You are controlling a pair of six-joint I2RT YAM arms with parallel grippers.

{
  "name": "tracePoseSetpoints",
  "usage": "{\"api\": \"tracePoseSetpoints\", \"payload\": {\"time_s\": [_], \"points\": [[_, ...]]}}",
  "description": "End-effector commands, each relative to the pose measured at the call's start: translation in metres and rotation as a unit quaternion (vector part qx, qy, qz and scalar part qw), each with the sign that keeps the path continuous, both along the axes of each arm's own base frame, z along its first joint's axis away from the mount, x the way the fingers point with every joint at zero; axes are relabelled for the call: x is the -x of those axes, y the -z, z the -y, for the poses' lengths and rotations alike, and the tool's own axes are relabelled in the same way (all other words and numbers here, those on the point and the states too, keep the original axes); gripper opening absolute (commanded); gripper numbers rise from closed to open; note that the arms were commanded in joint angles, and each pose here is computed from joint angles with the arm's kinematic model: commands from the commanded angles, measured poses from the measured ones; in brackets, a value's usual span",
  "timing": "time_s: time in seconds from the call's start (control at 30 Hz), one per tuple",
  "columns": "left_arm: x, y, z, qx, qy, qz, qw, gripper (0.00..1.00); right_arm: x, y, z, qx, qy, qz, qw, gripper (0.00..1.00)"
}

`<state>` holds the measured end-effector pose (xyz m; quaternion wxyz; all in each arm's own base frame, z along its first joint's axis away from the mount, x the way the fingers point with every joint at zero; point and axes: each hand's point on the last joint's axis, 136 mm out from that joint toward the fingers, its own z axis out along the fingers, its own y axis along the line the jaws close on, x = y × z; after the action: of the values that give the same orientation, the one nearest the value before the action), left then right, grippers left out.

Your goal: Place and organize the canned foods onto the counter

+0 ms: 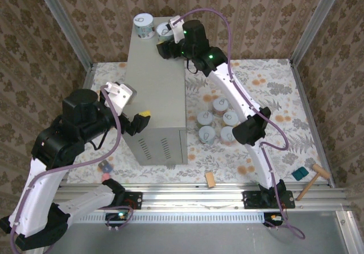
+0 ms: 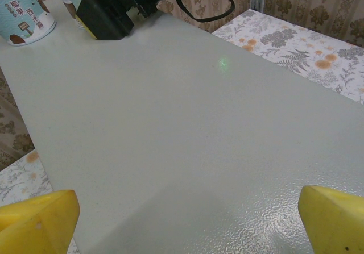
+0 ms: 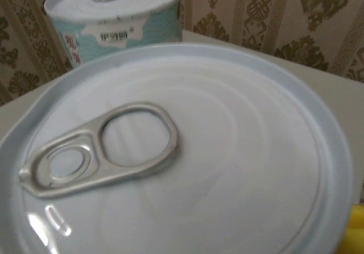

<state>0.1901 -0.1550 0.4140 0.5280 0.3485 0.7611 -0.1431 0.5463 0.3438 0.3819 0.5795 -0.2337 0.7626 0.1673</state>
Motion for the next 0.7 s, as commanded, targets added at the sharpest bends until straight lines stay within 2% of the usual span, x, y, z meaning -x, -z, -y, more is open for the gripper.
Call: {"api": "tracePoseSetpoints", "payload": {"time_s": [0.0, 0.67], "points": [[0.003, -0.002, -0.004, 0.010, -0.005, -0.003, 1.000, 1.00, -0.003, 0.010, 0.007, 0.009, 0.017, -0.017, 1.000, 0.87], [0.003, 0.001, 0.000, 0.015, -0.001, -0.006, 1.000, 1.00, 0.011, 0.024, 0.015, 0.043, 0.032, -0.034, 0.998, 0.88]]}}
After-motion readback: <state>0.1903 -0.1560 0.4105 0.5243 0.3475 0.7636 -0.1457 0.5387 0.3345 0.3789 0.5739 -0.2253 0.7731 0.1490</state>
